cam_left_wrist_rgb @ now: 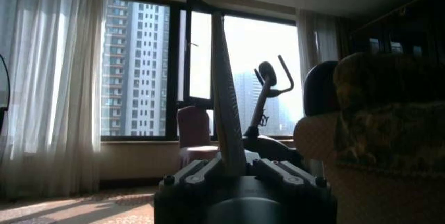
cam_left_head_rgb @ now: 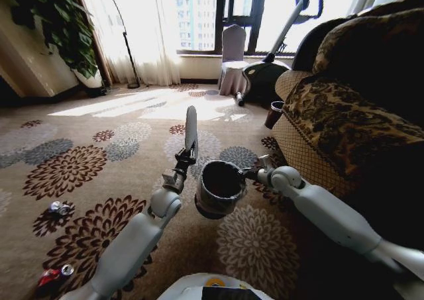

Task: Pick up the trash from the ground and place it into the trash bin.

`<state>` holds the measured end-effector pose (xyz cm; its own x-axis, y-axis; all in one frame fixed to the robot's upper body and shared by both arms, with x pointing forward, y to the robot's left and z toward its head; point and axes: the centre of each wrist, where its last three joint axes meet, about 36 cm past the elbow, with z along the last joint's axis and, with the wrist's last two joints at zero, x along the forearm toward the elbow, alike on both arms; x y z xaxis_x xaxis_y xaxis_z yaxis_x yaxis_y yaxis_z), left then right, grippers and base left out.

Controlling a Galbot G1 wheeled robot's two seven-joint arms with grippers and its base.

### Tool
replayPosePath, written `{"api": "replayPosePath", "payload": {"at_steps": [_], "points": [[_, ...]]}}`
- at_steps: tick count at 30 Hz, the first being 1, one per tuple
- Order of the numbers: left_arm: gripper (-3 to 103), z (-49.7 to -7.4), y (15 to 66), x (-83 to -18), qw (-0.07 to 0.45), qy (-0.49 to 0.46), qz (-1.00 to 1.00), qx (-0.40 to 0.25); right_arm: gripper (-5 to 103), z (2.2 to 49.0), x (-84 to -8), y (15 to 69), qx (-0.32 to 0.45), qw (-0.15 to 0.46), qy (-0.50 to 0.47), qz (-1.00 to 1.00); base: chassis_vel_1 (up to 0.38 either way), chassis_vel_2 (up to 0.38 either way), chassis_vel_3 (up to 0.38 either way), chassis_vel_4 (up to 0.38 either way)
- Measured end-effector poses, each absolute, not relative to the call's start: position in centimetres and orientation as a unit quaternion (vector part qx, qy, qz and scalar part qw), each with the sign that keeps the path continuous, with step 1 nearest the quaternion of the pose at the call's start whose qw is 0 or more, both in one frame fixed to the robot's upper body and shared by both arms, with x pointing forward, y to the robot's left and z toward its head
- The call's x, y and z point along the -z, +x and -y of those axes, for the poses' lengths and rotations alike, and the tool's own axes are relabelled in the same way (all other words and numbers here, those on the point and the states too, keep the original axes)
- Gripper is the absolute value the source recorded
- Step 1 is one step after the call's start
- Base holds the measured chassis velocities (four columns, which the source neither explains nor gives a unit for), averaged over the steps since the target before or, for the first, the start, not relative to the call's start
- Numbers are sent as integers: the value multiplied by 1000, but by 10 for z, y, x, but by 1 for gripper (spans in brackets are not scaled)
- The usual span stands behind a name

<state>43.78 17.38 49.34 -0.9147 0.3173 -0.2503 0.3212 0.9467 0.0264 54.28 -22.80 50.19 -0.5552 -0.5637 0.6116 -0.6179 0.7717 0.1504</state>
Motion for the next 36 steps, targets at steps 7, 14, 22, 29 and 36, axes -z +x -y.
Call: {"api": "replayPosePath", "payload": {"at_steps": [7, 14, 22, 29, 36], "points": [[9, -134, 423, -497, 82, 213, -972, 61, 0, 217, -506, 557, -58, 332, 337, 879, 0, 0, 0, 0], [9, -126, 413, -475, 39, 214, -974, 62, 0, 217, -514, 566, -65, 324, 333, 883, 0, 0, 0, 0], [24, -131, 410, -473, 35, 217, -975, 34, 0, 222, -517, 567, -67, 321, 327, 886, 0, 0, 0, 0], [45, -134, 410, -468, 36, 226, -973, 15, 0, 226, -525, 565, -68, 313, 326, 889, 0, 0, 0, 0], [78, -138, 408, -476, 48, 200, -978, 30, 0, 234, -529, 563, -65, 304, 321, 894, 0, 0, 0, 0]]}}
